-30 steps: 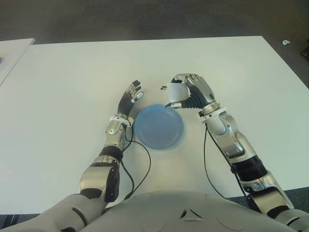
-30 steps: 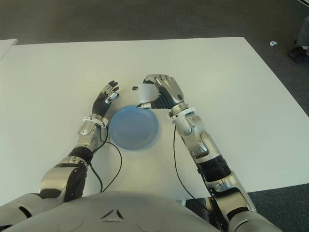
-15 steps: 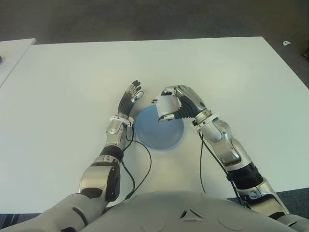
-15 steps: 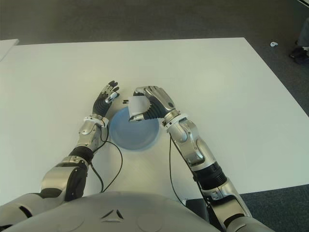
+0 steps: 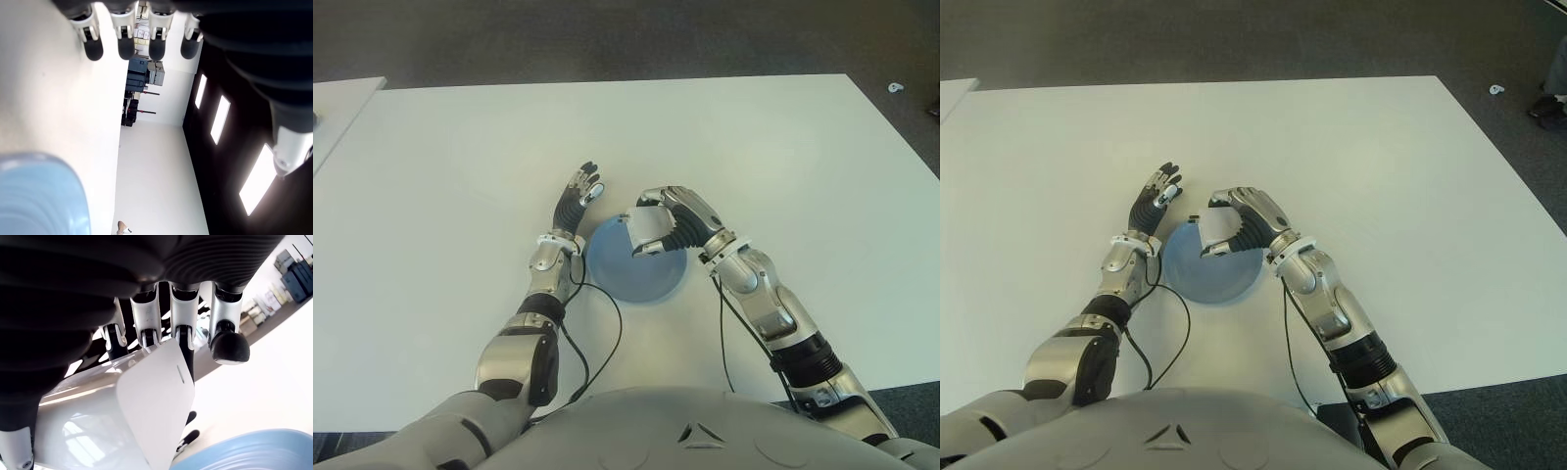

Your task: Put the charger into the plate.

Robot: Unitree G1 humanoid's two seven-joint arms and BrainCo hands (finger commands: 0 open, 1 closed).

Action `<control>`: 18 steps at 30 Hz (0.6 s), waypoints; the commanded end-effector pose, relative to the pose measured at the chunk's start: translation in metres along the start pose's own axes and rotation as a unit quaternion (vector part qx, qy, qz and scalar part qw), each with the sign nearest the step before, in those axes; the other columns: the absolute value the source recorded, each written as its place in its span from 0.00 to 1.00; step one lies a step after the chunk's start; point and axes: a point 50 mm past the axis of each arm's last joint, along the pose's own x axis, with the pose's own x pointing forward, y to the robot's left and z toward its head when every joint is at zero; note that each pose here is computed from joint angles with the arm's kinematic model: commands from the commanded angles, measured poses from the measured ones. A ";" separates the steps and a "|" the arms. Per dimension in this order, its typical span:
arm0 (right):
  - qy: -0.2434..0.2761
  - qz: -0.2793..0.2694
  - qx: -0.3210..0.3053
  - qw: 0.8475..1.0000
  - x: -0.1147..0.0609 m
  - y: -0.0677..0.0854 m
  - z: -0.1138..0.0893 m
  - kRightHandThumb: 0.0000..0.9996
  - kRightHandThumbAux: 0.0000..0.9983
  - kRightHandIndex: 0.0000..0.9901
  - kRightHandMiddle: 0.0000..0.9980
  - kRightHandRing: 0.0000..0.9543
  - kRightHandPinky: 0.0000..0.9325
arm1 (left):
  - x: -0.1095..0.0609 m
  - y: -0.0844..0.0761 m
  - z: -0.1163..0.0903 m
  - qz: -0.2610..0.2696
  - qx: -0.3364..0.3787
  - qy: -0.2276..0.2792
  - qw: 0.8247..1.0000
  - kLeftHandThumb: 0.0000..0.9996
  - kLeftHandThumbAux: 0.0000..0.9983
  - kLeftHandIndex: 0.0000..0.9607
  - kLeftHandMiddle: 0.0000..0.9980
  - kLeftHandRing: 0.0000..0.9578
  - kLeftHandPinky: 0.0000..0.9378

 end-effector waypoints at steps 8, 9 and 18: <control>0.014 0.004 0.020 1.000 0.001 0.014 -0.009 0.86 0.68 0.41 0.54 0.89 0.90 | -0.010 0.000 -0.015 0.005 -0.015 0.039 0.999 0.03 0.52 0.00 0.06 0.06 0.08; 0.014 0.003 0.021 1.000 0.002 0.015 -0.010 0.86 0.68 0.41 0.54 0.89 0.90 | -0.010 0.000 -0.015 0.005 -0.016 0.039 0.999 0.03 0.52 0.00 0.06 0.06 0.08; 0.016 -0.022 0.042 0.999 0.005 0.014 -0.017 0.86 0.68 0.41 0.54 0.90 0.90 | -0.010 -0.001 -0.016 0.008 -0.021 0.036 0.999 0.04 0.52 0.00 0.06 0.05 0.07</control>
